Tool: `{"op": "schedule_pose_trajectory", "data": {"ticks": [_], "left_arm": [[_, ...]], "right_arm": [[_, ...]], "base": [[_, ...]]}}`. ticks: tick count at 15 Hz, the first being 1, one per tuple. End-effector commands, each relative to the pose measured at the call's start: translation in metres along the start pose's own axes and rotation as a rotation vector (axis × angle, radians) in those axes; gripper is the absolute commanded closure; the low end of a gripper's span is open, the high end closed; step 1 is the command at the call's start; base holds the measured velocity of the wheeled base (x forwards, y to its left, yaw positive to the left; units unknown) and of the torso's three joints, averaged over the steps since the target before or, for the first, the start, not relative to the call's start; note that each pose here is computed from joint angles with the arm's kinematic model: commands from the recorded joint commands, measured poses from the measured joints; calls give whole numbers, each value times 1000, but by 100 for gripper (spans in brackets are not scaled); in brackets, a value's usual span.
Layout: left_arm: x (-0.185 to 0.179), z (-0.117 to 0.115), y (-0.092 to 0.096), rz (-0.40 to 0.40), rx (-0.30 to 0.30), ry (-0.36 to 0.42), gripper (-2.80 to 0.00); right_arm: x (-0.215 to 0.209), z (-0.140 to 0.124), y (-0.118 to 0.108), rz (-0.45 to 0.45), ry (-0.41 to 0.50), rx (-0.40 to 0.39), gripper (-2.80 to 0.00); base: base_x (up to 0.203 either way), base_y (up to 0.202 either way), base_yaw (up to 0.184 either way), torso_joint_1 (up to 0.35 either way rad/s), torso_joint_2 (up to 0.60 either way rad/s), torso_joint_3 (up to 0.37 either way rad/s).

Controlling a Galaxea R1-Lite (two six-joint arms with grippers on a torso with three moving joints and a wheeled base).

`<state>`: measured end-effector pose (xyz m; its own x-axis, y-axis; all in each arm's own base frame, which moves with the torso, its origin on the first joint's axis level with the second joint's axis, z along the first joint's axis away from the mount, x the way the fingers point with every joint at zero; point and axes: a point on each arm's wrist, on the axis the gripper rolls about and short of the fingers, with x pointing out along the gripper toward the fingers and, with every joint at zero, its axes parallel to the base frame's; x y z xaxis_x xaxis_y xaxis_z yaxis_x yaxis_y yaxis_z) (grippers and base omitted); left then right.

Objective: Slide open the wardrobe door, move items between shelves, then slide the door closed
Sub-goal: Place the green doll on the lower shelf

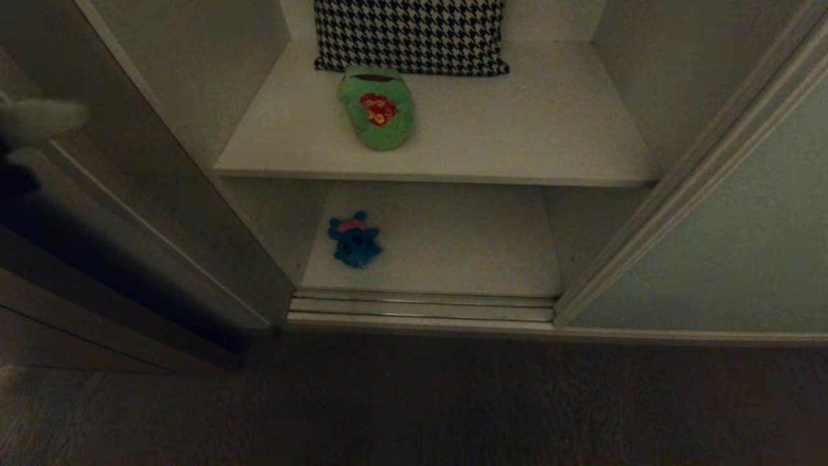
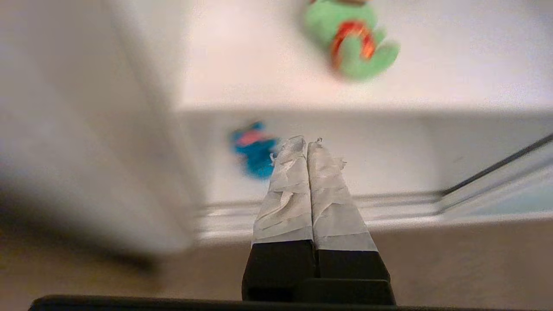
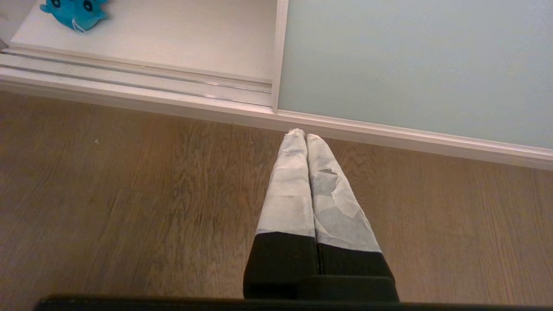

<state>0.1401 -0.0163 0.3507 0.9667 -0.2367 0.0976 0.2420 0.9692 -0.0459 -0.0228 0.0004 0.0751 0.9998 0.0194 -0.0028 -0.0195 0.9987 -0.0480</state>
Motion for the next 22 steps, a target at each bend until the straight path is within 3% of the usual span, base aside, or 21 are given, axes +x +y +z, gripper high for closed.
{"op": "schedule_pose_trajectory", "data": {"ticks": [1,3,5,7,9,12,14,16,19,22], "left_arm": [[104,-22,3,-47,-66,148,0],[161,-39,-6,-74,-130,193,0],[208,-66,-18,-37,-178,241,0],[238,-69,-30,-2,-268,210,0],[257,-62,-37,7,-366,165,0],[281,-68,-45,17,-441,143,0],[286,-76,-46,28,-481,155,0],[281,-63,-46,18,-573,101,0],[271,-45,-46,-6,-573,42,0],[267,-38,-52,-35,-555,29,0]], "right_arm": [[0,0,0,1,-1,-1,0],[0,0,0,1,-1,-1,0],[0,0,0,1,-1,-1,0],[0,0,0,1,-1,-1,0],[0,0,0,1,-1,-1,0],[0,0,0,1,-1,-1,0],[0,0,0,1,-1,-1,0],[0,0,0,1,-1,-1,0],[0,0,0,1,-1,-1,0],[0,0,0,1,-1,-1,0]], "base": [[0,0,0,0,0,0],[0,0,0,0,0,0],[0,0,0,0,0,0],[0,0,0,0,0,0],[0,0,0,0,0,0],[0,0,0,0,0,0],[0,0,0,0,0,0],[0,0,0,0,0,0],[0,0,0,0,0,0],[0,0,0,0,0,0]]}}
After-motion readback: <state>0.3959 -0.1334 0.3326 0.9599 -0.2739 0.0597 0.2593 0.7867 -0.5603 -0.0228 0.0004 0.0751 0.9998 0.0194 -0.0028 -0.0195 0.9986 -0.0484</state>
